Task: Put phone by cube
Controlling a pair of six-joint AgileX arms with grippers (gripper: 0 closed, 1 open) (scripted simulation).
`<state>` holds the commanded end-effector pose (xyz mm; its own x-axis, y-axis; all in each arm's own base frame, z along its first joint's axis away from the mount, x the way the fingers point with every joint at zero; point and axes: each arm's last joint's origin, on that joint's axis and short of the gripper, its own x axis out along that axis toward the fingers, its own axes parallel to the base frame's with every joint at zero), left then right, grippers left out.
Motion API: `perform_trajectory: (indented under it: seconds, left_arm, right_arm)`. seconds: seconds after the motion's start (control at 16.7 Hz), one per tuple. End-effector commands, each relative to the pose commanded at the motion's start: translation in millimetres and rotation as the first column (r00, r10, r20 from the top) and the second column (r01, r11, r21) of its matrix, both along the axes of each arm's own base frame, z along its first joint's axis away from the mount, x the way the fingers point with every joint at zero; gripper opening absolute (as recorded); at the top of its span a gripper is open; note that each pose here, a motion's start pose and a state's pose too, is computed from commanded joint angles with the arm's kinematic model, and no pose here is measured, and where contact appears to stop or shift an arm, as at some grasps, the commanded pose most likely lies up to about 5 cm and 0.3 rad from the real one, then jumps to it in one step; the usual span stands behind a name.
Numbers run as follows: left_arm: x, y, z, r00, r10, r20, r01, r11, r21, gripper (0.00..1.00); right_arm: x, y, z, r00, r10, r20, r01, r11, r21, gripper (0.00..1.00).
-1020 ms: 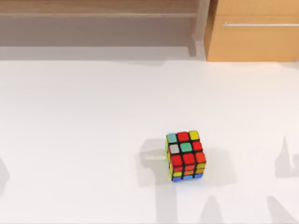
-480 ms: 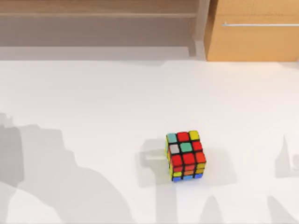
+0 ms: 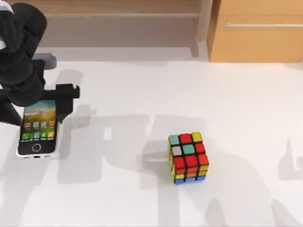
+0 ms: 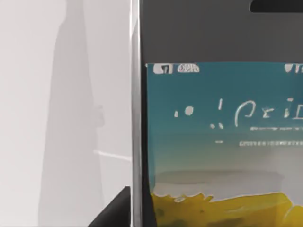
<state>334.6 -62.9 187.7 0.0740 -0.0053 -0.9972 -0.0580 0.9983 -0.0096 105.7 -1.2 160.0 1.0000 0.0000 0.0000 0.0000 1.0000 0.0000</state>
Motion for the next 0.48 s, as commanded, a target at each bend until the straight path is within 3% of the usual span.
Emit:
perform_trajectory:
  seconds: [0.24, 0.48]
  left_arm:
    - [-18.7, -77.1, 2.0, 0.999, -0.040, -0.024, 0.040, 0.999, 0.001, 0.00]
    - [-40.7, -125.0, 3.3, 0.997, -0.067, -0.037, 0.068, 0.998, 0.006, 0.00]
  right_arm:
    - [0.0, 0.0, 0.0, 1.000, 0.000, 0.000, 0.000, 1.000, 0.000, 1.00]
    - [0.0, 0.0, 0.0, 1.000, 0.000, 0.000, 0.000, 1.000, 0.000, 1.00]
